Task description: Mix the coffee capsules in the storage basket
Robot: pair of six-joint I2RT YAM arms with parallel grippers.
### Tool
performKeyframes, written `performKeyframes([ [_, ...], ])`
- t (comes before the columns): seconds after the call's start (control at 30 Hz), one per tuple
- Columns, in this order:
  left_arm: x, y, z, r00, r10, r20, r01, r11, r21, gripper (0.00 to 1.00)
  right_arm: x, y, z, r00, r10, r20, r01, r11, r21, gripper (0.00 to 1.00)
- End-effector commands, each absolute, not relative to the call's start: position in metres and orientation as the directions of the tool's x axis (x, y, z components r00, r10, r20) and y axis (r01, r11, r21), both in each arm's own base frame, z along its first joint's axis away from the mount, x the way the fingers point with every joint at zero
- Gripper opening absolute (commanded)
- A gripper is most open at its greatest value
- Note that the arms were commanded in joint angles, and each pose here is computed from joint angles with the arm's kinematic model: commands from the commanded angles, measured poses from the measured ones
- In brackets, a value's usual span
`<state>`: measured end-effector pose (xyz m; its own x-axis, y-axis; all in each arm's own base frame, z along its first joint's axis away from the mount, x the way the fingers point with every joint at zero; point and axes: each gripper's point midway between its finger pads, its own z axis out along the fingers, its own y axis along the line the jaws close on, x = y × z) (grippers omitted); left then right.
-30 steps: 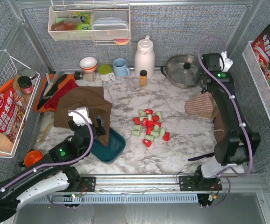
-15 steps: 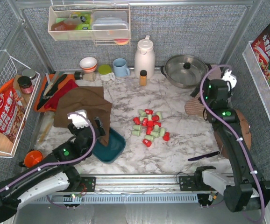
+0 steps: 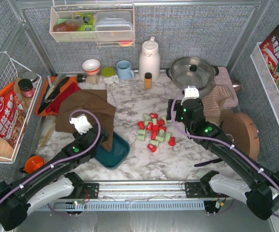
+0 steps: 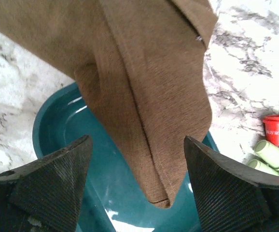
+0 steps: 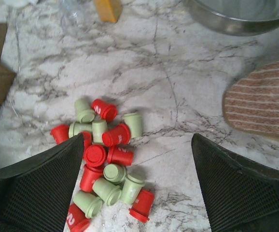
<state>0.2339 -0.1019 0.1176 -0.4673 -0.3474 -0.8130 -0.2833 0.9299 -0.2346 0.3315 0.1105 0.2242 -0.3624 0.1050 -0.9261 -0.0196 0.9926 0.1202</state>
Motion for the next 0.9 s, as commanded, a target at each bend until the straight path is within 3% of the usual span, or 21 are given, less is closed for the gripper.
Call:
performKeyframes([
  [0.0, 0.228, -0.108, 0.098, -0.497, -0.469, -0.731, -0.337, 0.88, -0.335, 0.84, 0.335, 0.125, 0.221, -0.33, 0.041, -0.943, -0.068, 0.995, 0.068, 0.97],
  [0.33, 0.24, -0.094, 0.076, -0.434, -0.566, -0.701, -0.411, 0.817, -0.404, 0.73, 0.332, 0.155, 0.203, -0.359, 0.001, -0.933, -0.178, 0.982, 0.069, 0.97],
  [0.87, 0.26, -0.089, 0.082, -0.354, -0.601, -0.717, -0.357, 0.795, -0.491, 0.56, 0.332, 0.168, 0.194, -0.397, -0.003, -0.918, -0.215, 0.973, 0.089, 0.97],
])
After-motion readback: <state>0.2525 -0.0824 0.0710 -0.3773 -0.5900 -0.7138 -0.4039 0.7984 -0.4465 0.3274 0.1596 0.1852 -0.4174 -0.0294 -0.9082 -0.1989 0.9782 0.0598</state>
